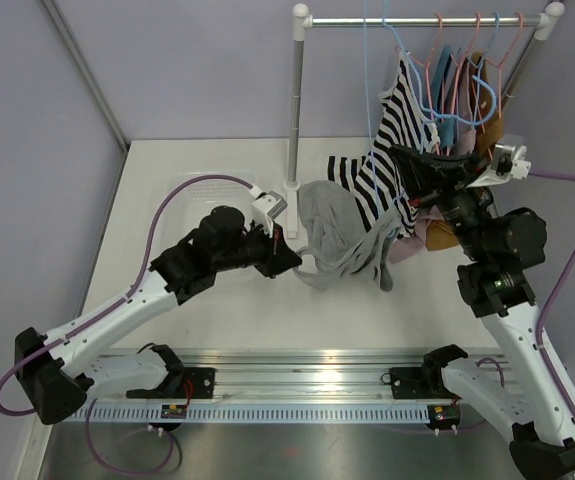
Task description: Remove the tank top from the hanger
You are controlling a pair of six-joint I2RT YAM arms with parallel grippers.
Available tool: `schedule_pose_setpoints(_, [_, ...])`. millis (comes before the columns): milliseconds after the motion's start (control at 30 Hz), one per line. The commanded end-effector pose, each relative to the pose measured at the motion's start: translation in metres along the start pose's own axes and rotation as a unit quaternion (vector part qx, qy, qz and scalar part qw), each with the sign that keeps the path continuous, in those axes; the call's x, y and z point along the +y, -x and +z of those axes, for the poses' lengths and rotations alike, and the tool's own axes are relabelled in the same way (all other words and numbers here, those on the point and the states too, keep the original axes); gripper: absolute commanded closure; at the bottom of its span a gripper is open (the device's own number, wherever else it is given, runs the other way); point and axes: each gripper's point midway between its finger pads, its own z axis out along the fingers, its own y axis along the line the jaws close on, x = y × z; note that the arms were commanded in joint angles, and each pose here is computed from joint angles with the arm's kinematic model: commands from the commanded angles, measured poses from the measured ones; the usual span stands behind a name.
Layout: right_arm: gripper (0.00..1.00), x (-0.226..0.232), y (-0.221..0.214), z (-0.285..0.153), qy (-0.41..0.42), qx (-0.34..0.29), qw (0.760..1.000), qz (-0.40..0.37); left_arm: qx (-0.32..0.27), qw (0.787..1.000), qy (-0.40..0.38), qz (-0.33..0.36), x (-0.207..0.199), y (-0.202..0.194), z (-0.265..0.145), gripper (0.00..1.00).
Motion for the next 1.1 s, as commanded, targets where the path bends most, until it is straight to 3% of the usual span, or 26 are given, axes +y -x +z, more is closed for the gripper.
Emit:
schedule_pose_setpoints(0, [1.0,-0.002,0.054,-0.028,-0.039,-0.142,0.988,-0.039,-0.027,0.999,0.027,-0.012,0.009,0.014,0.011,1.0])
schedule_pose_setpoints(167, [1.0,0.0,0.04,-0.078,-0.007,-0.261,0.959,-0.109,-0.017,0.999,0.014,-0.041,0.007,0.001,0.033,1.0])
schedule_pose_setpoints(233, [1.0,-0.008,0.039,-0.081,-0.03,-0.262,0.952,-0.155,-0.018,0.998,0.041,-0.054,0.016,-0.004,0.038,1.0])
schedule_pose_setpoints(333, [1.0,-0.01,0.028,-0.072,-0.033,-0.199,0.952,-0.23,-0.025,0.99,0.107,-0.093,0.041,-0.016,0.039,1.0])
schedule_pose_setpoints(433, [1.0,-0.02,0.03,-0.069,-0.074,-0.155,0.968,-0.186,-0.042,0.984,0.134,-0.107,0.052,-0.019,0.035,1.0])
schedule_pose_setpoints(467, [1.0,-0.024,0.019,-0.064,-0.096,-0.065,0.98,-0.16,-0.04,0.984,0.134,-0.106,0.052,-0.019,0.035,1.0])
schedule_pose_setpoints(533, [1.0,-0.021,0.0,-0.064,-0.098,0.039,0.986,-0.131,-0.043,0.984,0.143,-0.095,0.053,-0.013,0.032,0.99])
schedule_pose_setpoints(567, [1.0,-0.026,-0.022,-0.074,-0.121,0.135,0.978,-0.104,-0.046,0.985,0.138,-0.089,0.049,-0.009,0.03,0.94])
schedule_pose_setpoints(600, [1.0,-0.029,-0.029,-0.08,-0.15,0.169,0.972,-0.067,-0.049,0.987,0.134,-0.08,0.045,-0.003,0.027,0.75])
schedule_pose_setpoints(667, [1.0,-0.04,-0.049,-0.099,-0.204,0.237,0.949,-0.029,-0.063,0.987,0.128,-0.071,0.038,0.007,0.016,0.52])
schedule_pose_setpoints(700, [1.0,-0.04,-0.054,-0.102,-0.212,0.249,0.945,-0.014,-0.062,0.988,0.13,-0.064,0.037,0.008,0.012,0.38])
schedule_pose_setpoints(767, [1.0,-0.043,-0.057,-0.103,-0.23,0.263,0.937,0.003,-0.085,0.986,0.132,-0.056,0.031,0.024,-0.003,0.19])
schedule_pose_setpoints(800, [1.0,-0.045,-0.056,-0.101,-0.24,0.269,0.933,0.009,-0.08,0.985,0.144,-0.052,0.032,0.023,-0.01,0.01])
schedule_pose_setpoints(900, [1.0,-0.059,-0.058,-0.082,-0.266,0.312,0.912,0.013,-0.098,0.981,0.166,-0.04,0.031,0.034,-0.034,0.01])
schedule_pose_setpoints(1067, [1.0,-0.091,-0.058,-0.017,-0.277,0.324,0.905,-0.009,-0.12,0.973,0.194,-0.026,0.032,0.043,-0.066,0.01])
